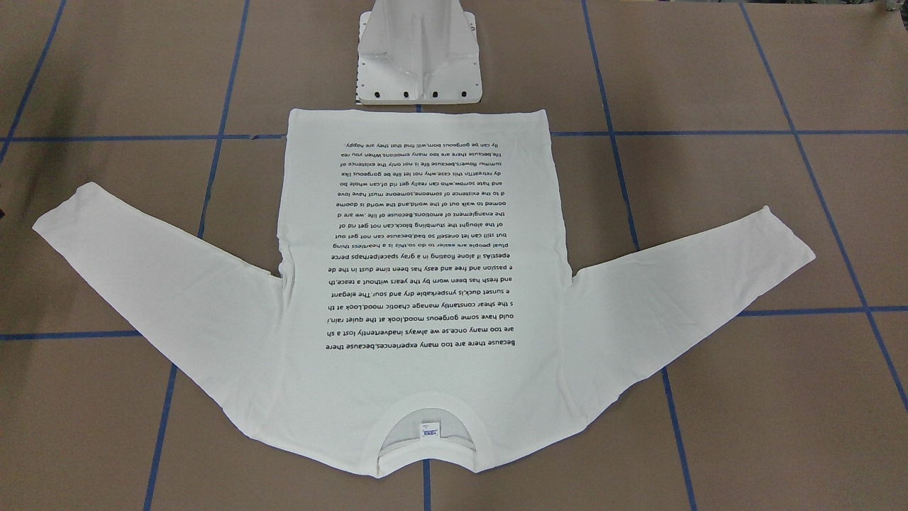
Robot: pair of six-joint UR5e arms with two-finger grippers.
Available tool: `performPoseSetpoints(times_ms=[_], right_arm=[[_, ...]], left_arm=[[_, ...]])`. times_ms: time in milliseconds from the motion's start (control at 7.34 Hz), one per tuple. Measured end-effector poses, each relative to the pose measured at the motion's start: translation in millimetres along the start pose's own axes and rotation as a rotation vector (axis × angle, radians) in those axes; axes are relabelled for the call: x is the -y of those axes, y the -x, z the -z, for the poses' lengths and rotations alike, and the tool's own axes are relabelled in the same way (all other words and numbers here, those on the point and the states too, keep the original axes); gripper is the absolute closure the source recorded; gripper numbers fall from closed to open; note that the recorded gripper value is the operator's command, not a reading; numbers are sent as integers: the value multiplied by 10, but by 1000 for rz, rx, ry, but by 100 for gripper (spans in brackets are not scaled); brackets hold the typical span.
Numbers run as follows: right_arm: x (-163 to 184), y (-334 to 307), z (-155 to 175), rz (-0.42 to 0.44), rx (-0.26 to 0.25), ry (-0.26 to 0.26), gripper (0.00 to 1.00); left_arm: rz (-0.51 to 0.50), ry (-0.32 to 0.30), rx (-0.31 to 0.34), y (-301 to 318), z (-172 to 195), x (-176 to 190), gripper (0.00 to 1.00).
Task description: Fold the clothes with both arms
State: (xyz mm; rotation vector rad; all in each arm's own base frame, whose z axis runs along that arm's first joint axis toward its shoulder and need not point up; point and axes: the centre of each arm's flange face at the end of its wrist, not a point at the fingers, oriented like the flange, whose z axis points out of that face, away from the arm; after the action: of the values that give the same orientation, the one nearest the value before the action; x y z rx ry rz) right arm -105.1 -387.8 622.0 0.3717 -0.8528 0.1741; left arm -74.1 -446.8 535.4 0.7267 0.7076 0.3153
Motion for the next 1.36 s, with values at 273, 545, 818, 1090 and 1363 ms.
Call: performPoseSetpoints(times_ms=[273,545,818,1090,1363], right_arm=[[-268,116,-331,21,-17,28,12],[-456,139,-521,40,-30,59,12],[-549,66,-612,41,-48,80,15],[-597,-11,-664,38,-62,91,33],[-608,-4,-658,35,-46,84,42]], left_arm=[[-7,-8,1,-8,12,-12,0],[-10,-11,1,-9,15,-10,0],[-12,-13,1,-11,17,-6,0],[-13,-13,1,-12,18,-4,0],[-12,-13,1,-12,17,-6,0]])
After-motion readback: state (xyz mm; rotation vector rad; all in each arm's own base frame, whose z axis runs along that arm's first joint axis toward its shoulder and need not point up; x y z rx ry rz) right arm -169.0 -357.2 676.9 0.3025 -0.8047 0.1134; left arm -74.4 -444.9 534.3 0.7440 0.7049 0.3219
